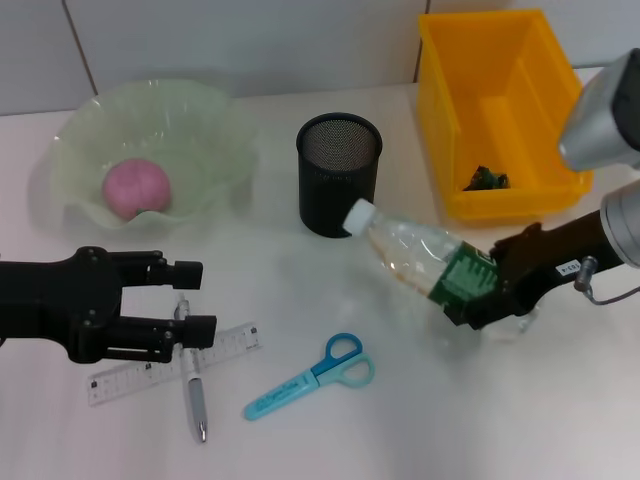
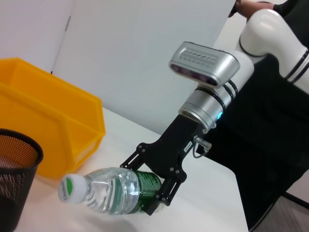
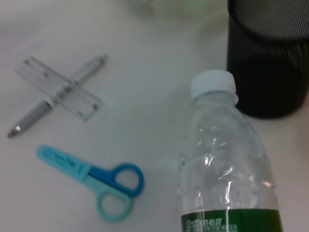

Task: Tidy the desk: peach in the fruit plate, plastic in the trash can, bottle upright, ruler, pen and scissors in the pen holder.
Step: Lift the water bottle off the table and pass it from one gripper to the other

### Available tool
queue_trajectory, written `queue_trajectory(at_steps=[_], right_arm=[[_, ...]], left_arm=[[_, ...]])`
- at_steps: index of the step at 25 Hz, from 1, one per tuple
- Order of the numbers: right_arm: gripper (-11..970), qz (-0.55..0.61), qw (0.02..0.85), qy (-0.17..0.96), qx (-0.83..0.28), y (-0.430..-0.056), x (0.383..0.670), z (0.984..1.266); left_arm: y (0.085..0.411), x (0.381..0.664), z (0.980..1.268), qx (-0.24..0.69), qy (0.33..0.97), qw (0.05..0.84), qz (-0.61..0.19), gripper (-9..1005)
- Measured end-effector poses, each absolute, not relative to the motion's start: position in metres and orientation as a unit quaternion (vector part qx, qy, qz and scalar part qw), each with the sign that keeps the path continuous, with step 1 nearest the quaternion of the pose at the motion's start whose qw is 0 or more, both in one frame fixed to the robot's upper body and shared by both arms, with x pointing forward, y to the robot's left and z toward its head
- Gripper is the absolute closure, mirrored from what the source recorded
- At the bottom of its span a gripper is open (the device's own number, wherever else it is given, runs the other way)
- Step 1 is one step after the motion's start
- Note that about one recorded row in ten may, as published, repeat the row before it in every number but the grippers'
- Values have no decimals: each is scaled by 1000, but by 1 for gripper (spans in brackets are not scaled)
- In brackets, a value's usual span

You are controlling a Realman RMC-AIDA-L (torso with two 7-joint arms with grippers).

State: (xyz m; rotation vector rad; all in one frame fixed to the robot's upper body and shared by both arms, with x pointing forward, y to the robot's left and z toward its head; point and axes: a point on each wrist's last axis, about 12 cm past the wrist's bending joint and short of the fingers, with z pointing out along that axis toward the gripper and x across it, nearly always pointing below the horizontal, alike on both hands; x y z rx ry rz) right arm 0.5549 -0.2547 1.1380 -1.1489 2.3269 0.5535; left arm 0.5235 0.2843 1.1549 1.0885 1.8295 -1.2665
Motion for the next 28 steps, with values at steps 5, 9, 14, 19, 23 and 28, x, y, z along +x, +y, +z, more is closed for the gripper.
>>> queue_trajectory(at_steps=[5,9,14,19,23,28], right_arm=[[188,244,308,814,-428,-259,546,1140],[188,266,349,787,-434,-261,541,1143],[187,298,407,745,-437,-263,535,1146],[187,327,452,711,-428,-262,534,1150],[187,348,480,688,-419,-259,534,1151],[187,367,489,675,-413,-258,534,1145]], left_arm=[[288,523,1157,405,694,340,-489,198],[288,523,1157,390,691,355,-494,198],[283,523,1158,380,680,369,-507,198],[277,528,1161,363,650,398,-536,198],[273,532,1160,344,631,426,-550,198],[269,535,1152,320,618,454,-557,198]])
